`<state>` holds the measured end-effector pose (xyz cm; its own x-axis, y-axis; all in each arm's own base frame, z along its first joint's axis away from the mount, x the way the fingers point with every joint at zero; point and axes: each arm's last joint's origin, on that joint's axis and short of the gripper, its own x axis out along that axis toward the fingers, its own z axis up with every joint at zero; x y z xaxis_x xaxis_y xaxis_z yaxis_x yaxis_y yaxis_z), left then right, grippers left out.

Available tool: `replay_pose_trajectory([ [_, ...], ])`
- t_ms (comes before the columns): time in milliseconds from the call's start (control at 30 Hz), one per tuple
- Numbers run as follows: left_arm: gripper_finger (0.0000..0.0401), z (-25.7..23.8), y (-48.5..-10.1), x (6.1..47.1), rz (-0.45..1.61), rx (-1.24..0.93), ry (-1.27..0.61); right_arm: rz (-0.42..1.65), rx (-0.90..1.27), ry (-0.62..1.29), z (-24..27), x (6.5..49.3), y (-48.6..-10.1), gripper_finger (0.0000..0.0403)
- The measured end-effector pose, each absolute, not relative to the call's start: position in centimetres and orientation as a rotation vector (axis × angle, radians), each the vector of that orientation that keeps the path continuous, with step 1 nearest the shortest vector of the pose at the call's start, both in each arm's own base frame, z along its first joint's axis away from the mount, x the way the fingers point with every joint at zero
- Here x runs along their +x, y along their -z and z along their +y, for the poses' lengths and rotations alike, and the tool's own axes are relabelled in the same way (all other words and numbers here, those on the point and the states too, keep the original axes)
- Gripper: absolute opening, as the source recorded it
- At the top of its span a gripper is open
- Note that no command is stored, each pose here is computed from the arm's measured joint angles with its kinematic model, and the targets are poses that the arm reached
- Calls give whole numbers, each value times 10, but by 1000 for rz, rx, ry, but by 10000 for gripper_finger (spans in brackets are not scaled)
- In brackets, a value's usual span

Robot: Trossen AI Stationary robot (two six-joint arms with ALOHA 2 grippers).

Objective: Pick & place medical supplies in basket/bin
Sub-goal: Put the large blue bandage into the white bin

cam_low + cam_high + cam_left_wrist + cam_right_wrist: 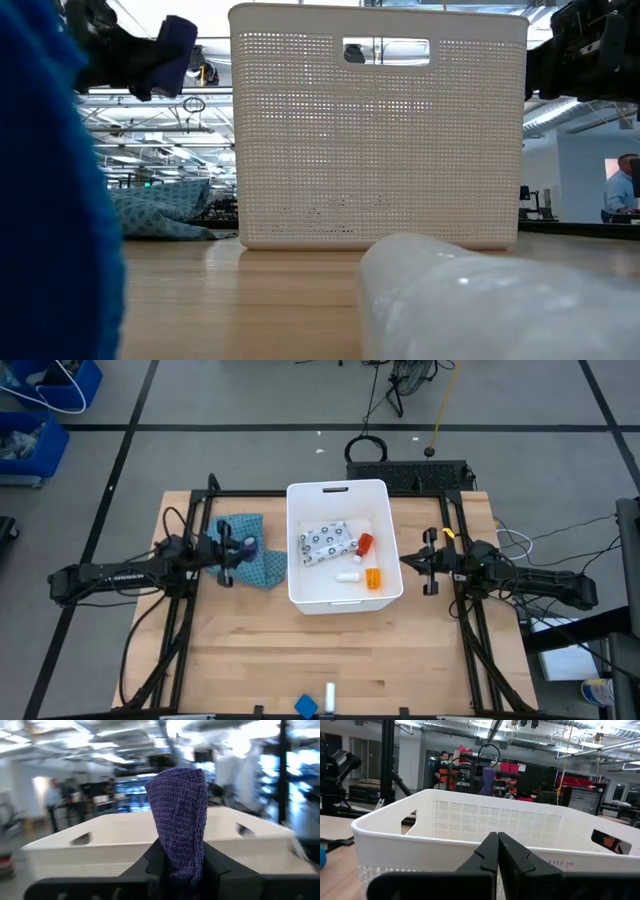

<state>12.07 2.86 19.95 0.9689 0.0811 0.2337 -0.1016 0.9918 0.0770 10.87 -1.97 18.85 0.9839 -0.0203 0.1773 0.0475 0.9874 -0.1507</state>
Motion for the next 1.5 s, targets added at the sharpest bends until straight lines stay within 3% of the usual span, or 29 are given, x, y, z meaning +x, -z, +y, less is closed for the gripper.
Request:
replay_pose_trajectory([
  [167,57,31,-218,125,-232,-7,-135,-168,-123,31,-20,109,-188,0],
  [500,60,36,-285,155,-191,30,-100,-146,-97,28,-20,109,-185,0],
  [900,62,57,-352,235,18,-3,-64,-144,-104,30,-20,109,-185,0],
  [1200,62,70,-373,297,182,-80,31,-183,-153,22,-19,109,-190,0],
  [1500,62,85,-364,340,333,-98,44,-126,-159,3,-19,109,-185,0],
])
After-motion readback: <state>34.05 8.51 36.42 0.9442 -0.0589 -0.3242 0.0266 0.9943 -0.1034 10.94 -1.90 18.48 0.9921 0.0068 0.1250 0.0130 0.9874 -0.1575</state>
